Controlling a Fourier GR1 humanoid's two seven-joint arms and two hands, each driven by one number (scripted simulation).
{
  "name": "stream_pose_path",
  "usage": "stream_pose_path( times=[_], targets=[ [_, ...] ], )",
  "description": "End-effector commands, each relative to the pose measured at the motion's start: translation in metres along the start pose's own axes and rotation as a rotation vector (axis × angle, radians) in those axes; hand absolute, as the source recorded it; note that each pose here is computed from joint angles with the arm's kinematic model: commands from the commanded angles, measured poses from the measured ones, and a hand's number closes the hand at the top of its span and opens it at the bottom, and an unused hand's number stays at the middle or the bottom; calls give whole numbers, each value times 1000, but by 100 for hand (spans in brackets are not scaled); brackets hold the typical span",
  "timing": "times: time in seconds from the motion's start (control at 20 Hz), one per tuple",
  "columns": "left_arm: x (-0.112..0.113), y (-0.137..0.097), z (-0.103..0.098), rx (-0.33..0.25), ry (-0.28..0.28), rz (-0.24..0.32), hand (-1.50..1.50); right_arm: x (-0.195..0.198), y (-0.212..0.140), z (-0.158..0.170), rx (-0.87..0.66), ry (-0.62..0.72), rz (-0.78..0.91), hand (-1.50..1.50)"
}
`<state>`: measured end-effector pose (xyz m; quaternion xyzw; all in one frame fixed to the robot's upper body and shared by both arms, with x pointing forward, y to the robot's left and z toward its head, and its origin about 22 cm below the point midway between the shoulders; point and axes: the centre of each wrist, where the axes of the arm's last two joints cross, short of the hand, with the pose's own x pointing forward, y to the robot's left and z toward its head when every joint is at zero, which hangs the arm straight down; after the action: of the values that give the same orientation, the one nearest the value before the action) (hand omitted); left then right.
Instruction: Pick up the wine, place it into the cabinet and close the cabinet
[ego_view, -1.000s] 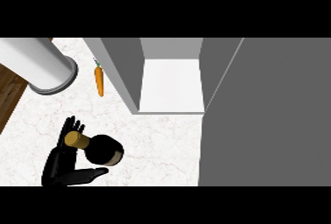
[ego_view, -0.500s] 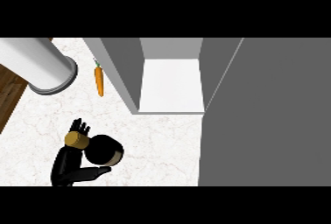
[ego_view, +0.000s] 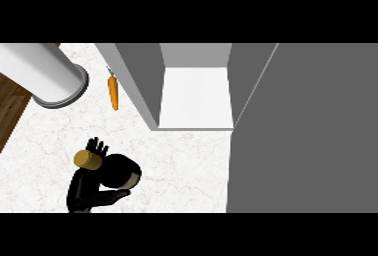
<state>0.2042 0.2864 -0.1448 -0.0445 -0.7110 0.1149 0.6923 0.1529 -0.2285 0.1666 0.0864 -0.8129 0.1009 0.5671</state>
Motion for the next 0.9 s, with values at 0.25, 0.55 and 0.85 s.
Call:
stream_pose_path(
  times=[0.25,0.55,0.85],
  targets=[
    [-21,0,-14,-12,-8,55,-150,-5,12,-5,1,-17,16,-150],
    [-17,2,-21,-45,9,100,150,-7,-12,-2,-15,-14,-5,-150],
    [-27,4,-1,-60,13,91,150,6,1,6,-2,-16,9,-150]
  ],
)
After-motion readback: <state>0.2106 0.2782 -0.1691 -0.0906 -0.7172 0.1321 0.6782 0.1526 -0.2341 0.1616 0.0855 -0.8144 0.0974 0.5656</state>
